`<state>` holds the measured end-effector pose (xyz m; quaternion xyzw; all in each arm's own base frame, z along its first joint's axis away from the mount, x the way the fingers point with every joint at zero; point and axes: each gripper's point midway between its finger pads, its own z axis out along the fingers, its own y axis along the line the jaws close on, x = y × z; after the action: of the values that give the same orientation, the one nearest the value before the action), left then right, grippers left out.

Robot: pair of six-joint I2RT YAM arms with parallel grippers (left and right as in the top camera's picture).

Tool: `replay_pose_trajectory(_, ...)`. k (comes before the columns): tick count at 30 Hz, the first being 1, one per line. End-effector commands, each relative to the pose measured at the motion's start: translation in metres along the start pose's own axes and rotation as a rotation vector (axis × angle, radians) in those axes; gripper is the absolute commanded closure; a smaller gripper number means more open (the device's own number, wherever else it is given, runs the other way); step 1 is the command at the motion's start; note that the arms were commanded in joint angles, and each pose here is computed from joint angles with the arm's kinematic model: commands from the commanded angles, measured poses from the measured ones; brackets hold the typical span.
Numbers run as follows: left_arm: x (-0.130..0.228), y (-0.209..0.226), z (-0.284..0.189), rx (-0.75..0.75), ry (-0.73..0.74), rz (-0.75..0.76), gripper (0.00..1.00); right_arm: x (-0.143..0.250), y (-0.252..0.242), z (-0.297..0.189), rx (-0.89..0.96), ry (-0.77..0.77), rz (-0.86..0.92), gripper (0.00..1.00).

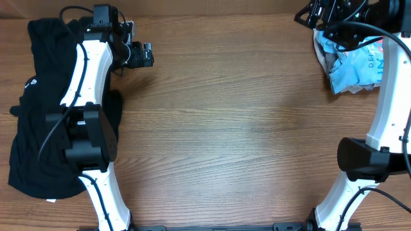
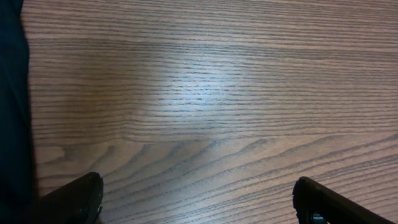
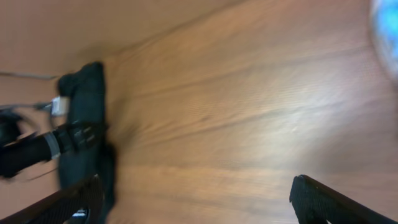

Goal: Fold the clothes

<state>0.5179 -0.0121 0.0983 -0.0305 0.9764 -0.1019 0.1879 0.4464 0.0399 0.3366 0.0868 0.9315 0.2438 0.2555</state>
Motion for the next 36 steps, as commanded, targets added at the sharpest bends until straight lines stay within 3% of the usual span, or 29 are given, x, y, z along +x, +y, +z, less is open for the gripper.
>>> replay_pose_trajectory(1,0.003,-0.001,0.005,-0.001,0.013,-0.014,0.00,-0.012,0.008,-0.013,0.124,-0.112,-0.135,0.00)
replay_pose_trajectory(10,0.003,-0.001,0.005,-0.002,0.013,-0.014,0.00,-0.029,0.087,-0.032,0.094,-0.342,-0.327,0.00)
replay_pose_trajectory(15,0.003,-0.001,0.005,-0.001,0.013,-0.014,0.00,-0.027,0.102,-0.034,0.057,-0.386,-0.358,0.00)
replay_pose_trajectory(25,0.003,-0.001,0.005,-0.002,0.013,-0.014,0.00,-0.010,0.094,-0.033,0.003,-0.531,-0.392,0.00)
replay_pose_trajectory(36,0.003,-0.001,0.005,-0.002,0.013,-0.014,0.00,0.056,0.052,-0.027,-0.051,-0.709,-0.420,0.00)
